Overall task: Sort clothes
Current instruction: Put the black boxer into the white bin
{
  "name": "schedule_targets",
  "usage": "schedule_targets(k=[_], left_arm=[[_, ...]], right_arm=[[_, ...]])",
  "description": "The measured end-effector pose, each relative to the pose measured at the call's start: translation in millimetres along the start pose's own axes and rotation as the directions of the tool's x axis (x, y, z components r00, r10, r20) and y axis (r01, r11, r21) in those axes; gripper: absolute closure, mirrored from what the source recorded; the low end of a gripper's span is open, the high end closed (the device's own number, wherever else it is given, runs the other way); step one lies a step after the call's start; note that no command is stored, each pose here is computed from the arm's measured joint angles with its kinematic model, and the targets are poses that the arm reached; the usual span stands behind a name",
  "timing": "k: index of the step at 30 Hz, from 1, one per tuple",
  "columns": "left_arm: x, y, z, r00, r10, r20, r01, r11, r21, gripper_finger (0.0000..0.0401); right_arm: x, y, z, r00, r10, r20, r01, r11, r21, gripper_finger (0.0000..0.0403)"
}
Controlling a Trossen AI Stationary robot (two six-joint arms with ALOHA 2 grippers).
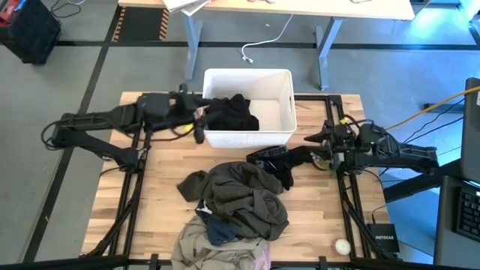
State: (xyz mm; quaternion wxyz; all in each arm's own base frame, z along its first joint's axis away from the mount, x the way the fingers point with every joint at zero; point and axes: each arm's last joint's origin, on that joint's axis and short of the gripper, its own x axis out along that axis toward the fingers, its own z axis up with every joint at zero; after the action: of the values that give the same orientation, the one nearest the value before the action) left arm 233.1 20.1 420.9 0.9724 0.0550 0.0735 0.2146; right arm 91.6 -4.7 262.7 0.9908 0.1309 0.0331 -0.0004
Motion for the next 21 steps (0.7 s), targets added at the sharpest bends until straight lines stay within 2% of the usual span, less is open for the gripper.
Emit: schedule_targets(k=[5,9,13,17,21], left_arm=[[-11,-3,-31,0.995,-0.008,0.098,0.012,0.999,-0.044,0.0219],[-18,-7,-53,0.995,-0.025,0.095,0.034,0.995,-0.090,0.0219],[-30,-3,-51,0.993,0.036,0.117,-0.025,0.995,-0.094,0.0219],[-42,-1,-46,0.989,0.028,0.143,-0.009,0.991,-0.131,0.0219],[-46,-5,-47,0.992,-0.005,0.130,0.021,0.993,-0.118,0.0219]], right_arm=[[18,5,23,0.993,-0.025,-0.114,0.022,0.999,-0.029,0.0212],[30,11,53,0.977,-0.064,-0.206,0.056,0.997,-0.044,0.0212],[44,16,75,0.949,-0.088,-0.301,0.081,0.996,-0.038,0.0212],[59,15,69,0.904,-0.090,-0.418,0.108,0.994,0.018,0.0212],[74,26,47,0.808,-0.031,-0.588,0.093,0.993,0.075,0.0212]])
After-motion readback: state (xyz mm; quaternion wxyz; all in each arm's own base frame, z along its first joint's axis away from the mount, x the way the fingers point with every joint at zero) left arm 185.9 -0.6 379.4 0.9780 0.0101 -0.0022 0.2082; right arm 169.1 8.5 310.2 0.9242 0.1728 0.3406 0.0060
